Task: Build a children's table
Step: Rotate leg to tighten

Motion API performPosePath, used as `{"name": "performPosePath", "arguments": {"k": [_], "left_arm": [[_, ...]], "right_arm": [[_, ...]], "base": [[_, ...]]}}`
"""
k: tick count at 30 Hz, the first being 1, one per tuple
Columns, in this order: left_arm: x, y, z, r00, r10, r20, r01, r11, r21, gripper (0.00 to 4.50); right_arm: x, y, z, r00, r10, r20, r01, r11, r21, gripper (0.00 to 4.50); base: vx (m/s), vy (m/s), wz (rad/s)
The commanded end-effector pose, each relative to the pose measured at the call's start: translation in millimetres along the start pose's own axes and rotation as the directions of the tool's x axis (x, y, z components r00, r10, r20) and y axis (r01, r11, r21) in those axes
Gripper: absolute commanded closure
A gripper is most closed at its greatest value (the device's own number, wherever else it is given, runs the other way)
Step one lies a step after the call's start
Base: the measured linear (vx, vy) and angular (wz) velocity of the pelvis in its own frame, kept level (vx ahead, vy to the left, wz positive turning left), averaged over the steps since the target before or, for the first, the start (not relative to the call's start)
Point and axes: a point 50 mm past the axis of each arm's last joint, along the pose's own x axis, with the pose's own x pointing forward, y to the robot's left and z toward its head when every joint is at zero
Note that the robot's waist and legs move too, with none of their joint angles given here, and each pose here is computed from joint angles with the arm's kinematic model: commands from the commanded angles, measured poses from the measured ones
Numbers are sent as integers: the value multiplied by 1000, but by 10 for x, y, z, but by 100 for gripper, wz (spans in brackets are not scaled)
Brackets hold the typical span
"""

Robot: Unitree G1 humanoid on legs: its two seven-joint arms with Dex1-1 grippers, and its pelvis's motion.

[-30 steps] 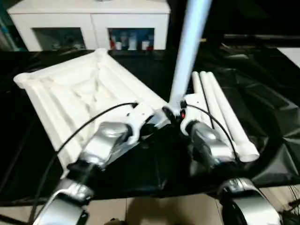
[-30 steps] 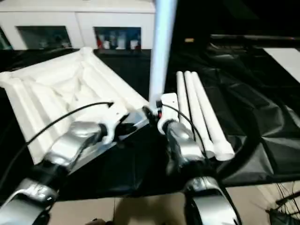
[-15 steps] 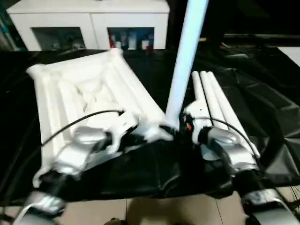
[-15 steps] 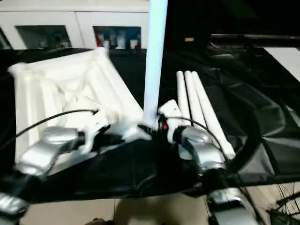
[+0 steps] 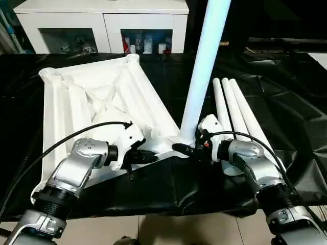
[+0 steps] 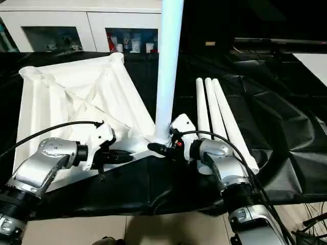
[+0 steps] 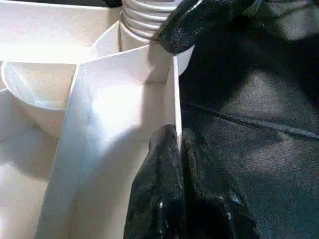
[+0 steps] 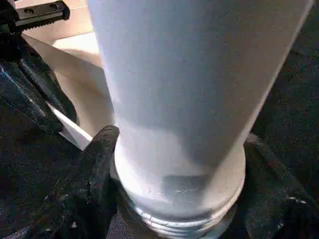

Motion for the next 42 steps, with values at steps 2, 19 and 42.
{"name": "performPosePath", "arguments": {"k": [2,19,42], "left_arm": [[-17,-25,186,995,-55,82,50,997,58,450],[470,119,285,971,232,56,-230,972,-41,450],[271,95,227,990,142,25,-143,988,65,450]], "right_arm": [[-35,0,-14,1000,1,-1,-1,1000,12,170],[334,-16,-265,892,-442,-95,452,863,225,178],[207,-80,5,963,-266,43,261,960,106,70]], "base": [[0,0,0],[0,0,0],[0,0,0]]}}
